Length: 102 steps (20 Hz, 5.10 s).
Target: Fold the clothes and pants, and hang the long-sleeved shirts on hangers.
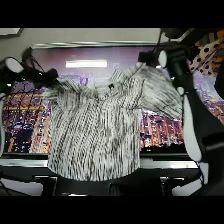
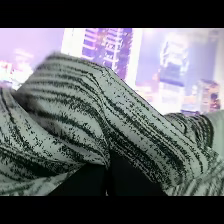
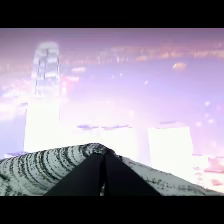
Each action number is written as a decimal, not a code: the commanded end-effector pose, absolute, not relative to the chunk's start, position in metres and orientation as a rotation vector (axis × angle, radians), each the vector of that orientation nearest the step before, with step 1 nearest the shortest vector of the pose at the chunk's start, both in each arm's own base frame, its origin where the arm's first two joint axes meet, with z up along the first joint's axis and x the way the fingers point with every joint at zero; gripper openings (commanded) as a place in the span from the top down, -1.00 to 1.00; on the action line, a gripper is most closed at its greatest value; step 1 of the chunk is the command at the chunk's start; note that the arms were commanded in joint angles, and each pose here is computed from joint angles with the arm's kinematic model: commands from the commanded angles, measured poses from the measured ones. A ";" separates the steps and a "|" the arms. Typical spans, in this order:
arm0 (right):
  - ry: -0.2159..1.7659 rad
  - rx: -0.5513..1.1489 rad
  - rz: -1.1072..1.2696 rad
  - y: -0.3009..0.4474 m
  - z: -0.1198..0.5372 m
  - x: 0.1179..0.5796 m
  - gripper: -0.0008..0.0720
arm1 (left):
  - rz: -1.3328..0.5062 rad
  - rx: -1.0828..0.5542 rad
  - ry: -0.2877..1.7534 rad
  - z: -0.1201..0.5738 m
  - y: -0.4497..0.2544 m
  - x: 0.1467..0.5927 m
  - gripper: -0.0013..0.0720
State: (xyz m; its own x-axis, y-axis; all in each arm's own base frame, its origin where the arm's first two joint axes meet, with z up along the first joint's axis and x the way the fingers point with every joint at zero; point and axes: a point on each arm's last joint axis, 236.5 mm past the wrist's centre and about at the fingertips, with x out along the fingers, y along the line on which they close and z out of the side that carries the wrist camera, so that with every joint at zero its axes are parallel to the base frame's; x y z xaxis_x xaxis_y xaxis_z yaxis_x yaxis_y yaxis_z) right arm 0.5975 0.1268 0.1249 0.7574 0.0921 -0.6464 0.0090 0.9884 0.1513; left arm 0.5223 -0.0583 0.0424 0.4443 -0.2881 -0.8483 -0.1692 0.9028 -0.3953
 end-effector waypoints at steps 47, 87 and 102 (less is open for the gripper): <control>1.510 0.840 0.333 0.181 -0.061 0.229 0.90 | -0.187 -0.713 1.550 -0.100 -0.040 0.235 0.76; 0.483 0.575 0.194 0.112 0.259 0.585 0.89 | -0.306 -0.377 0.626 0.201 -0.094 0.542 0.92; 1.072 0.243 0.125 0.075 0.075 0.549 -0.38 | -0.287 -0.498 1.097 0.040 -0.103 0.545 -0.69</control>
State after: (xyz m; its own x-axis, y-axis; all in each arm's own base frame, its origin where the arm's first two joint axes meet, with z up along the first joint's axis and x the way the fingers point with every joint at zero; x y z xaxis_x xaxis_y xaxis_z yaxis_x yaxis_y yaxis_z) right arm 0.5942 0.1122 0.0548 0.5670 0.3276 -0.7558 0.0923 0.8865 0.4534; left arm 0.5636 -0.1141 0.0100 0.4757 -0.4458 -0.7583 -0.0333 0.8523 -0.5220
